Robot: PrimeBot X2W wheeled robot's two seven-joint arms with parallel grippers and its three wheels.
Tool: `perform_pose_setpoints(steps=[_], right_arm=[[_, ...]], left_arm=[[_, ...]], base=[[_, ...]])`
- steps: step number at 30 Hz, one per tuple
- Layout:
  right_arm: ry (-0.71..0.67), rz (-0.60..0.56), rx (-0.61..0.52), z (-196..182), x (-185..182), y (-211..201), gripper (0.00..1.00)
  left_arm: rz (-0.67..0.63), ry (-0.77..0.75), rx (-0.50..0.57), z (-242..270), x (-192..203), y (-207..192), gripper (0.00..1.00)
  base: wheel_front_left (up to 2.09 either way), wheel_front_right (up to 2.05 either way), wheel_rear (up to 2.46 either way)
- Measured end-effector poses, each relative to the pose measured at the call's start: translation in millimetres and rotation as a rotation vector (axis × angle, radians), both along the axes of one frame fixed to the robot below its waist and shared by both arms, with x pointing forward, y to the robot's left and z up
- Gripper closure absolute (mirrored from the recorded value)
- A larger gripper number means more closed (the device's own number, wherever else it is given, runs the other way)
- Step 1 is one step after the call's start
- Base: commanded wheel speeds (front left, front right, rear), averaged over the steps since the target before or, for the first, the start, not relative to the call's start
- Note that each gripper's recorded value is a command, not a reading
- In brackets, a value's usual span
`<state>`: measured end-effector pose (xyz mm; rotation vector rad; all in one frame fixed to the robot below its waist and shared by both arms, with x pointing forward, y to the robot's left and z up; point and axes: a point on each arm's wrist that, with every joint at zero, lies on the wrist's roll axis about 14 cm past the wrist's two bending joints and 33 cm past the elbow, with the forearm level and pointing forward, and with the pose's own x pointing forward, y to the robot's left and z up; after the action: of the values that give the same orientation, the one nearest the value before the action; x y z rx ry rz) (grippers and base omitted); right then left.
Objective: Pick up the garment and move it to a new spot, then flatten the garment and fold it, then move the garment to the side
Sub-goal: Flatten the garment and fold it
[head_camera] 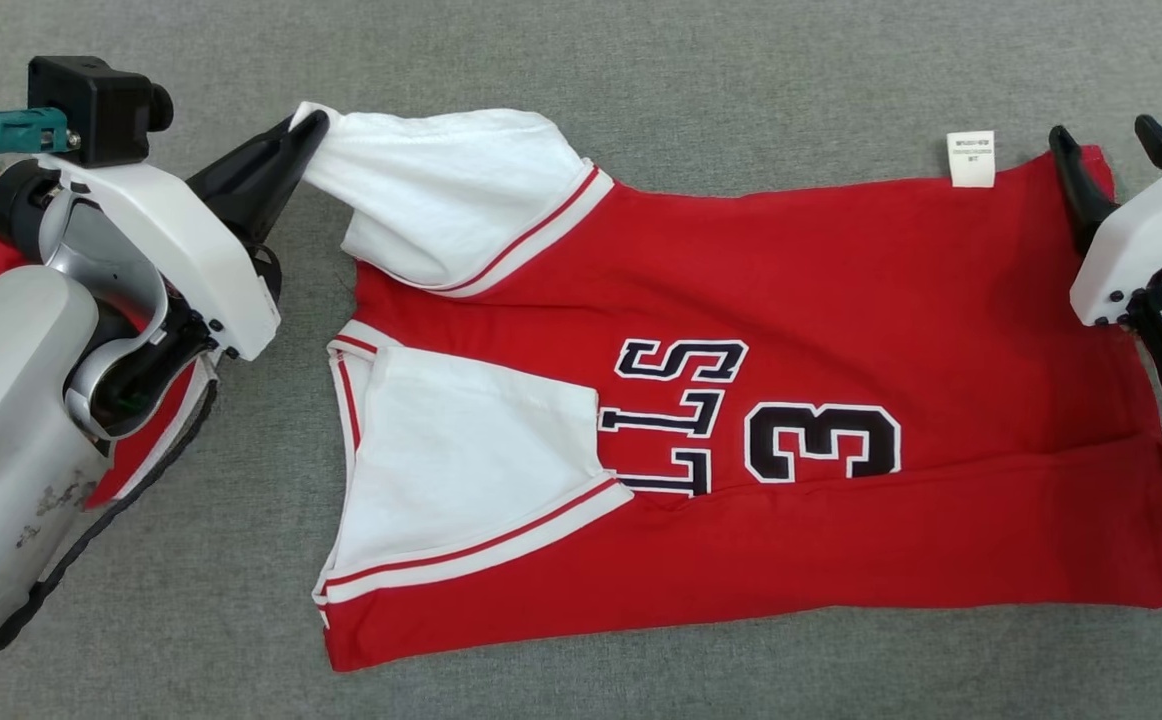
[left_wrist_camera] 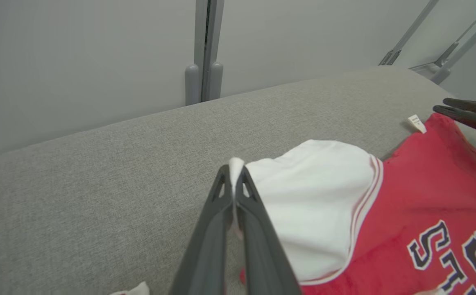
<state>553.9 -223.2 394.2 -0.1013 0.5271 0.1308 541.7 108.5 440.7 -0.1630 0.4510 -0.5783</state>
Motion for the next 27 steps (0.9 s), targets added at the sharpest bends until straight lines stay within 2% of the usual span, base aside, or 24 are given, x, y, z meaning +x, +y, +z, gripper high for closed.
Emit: perform_pose_setpoints(steps=[5,12,13,14,15,27], right_arm=[[0.094,0.005,-0.011,-21,-1,3,0.0],[0.158,0.011,-0.007,-35,-7,6,0.0],[0.165,0.011,-0.003,-35,-8,7,0.22],[0.17,0.012,0.0,-36,-8,7,0.76],[0.171,0.014,-0.001,-36,-9,7,1.0],[0.043,-0.006,-0.018,-16,10,-9,1.0]], left_arm=[[0.0,0.015,0.002,-7,-4,2,1.0],[-0.005,0.016,0.007,-8,-3,1,1.0],[-0.006,0.017,0.008,-8,-3,1,1.0],[-0.006,0.017,0.01,-9,-3,1,1.0],[-0.006,0.018,0.011,-9,-3,1,1.0],[0.056,-0.048,0.018,-1,26,10,1.0]], base=[[0.0,0.0,0.0],[0.0,0.0,0.0],[0.0,0.0,0.0],[0.0,0.0,0.0],[0.0,0.0,0.0],[0.0,0.0,0.0]])
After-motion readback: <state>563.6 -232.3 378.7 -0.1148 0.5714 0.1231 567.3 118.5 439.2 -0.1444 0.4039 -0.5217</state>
